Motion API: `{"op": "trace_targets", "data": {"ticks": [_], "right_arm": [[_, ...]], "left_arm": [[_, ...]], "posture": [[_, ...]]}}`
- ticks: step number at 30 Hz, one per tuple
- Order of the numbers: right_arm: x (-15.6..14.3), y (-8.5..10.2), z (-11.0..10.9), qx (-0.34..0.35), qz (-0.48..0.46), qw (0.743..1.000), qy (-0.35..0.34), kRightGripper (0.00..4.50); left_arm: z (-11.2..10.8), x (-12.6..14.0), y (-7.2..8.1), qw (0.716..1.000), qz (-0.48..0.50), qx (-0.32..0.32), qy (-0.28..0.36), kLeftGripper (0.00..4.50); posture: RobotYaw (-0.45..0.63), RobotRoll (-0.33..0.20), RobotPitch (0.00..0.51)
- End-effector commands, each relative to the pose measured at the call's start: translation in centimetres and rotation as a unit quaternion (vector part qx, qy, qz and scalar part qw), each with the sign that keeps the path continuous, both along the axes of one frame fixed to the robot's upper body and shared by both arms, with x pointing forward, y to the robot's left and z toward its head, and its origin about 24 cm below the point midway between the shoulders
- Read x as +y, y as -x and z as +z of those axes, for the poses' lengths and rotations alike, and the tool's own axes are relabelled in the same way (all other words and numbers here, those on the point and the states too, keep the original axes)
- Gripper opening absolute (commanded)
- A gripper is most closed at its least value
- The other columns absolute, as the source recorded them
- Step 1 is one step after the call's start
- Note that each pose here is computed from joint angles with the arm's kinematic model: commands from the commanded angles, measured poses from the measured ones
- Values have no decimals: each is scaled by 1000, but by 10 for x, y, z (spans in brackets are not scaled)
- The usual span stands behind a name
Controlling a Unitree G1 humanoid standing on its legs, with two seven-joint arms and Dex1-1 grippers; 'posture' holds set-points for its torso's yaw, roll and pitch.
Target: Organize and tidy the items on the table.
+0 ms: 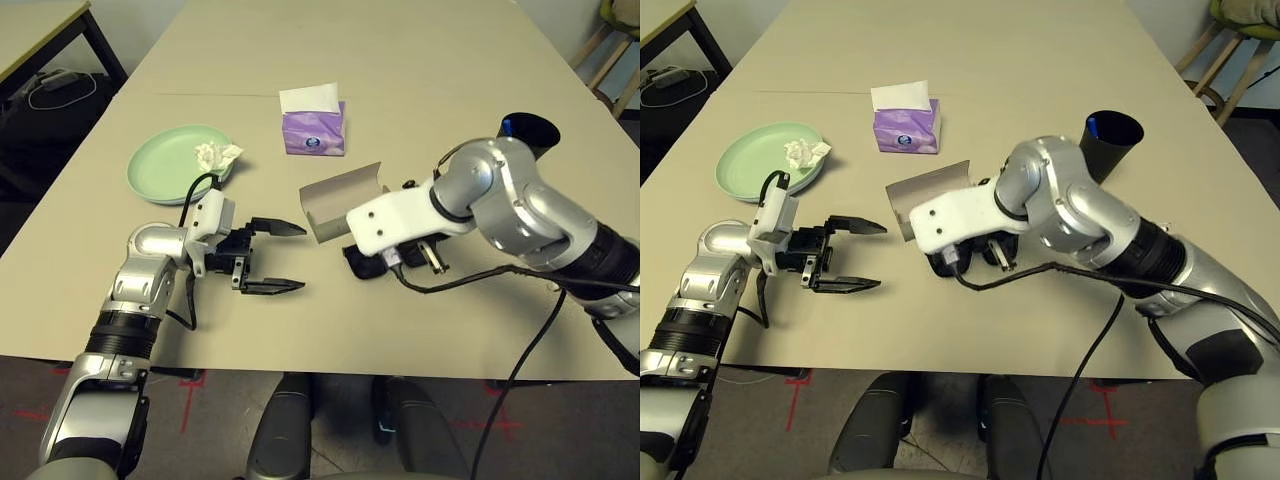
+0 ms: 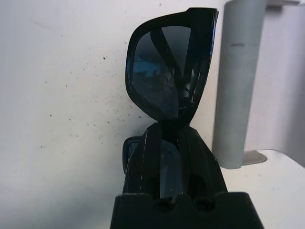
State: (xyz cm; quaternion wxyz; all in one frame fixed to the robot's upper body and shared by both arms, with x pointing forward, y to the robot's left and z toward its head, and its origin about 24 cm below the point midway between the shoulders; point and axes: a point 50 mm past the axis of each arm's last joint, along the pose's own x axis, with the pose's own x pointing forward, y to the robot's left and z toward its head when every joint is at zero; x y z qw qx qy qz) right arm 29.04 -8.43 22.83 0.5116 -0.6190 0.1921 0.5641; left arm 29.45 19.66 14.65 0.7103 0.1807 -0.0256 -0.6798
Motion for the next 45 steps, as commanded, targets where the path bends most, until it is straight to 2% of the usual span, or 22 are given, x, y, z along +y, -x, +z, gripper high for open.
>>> {"op": "trace_targets", "data": {"ticks": [1, 15, 18, 23, 36, 45], "right_arm": [[1, 1, 10, -11, 16, 1000, -12, 413], [10, -34, 22, -79, 20, 996, -20, 413], [13, -40, 25, -89, 22, 996, -22, 413], [17, -46, 26, -95, 26, 995, -22, 413], [25, -63, 17, -124, 29, 992, -9, 412], [34, -71, 18, -142, 34, 989, -5, 412]], "left_arm": [[-4, 3, -1, 1000, 4, 12, -14, 4500], [5, 8, -8, 998, 60, -4, 3, 4500], [7, 9, -9, 996, 88, -6, 24, 4500], [11, 9, -7, 993, 107, -16, 49, 4500], [9, 13, 0, 992, 117, -18, 48, 4500], [8, 11, 2, 991, 121, -15, 50, 4500]], "posture": [[213, 0, 150], [235, 0, 150], [245, 0, 152], [264, 0, 156], [285, 0, 163], [292, 0, 163]]}}
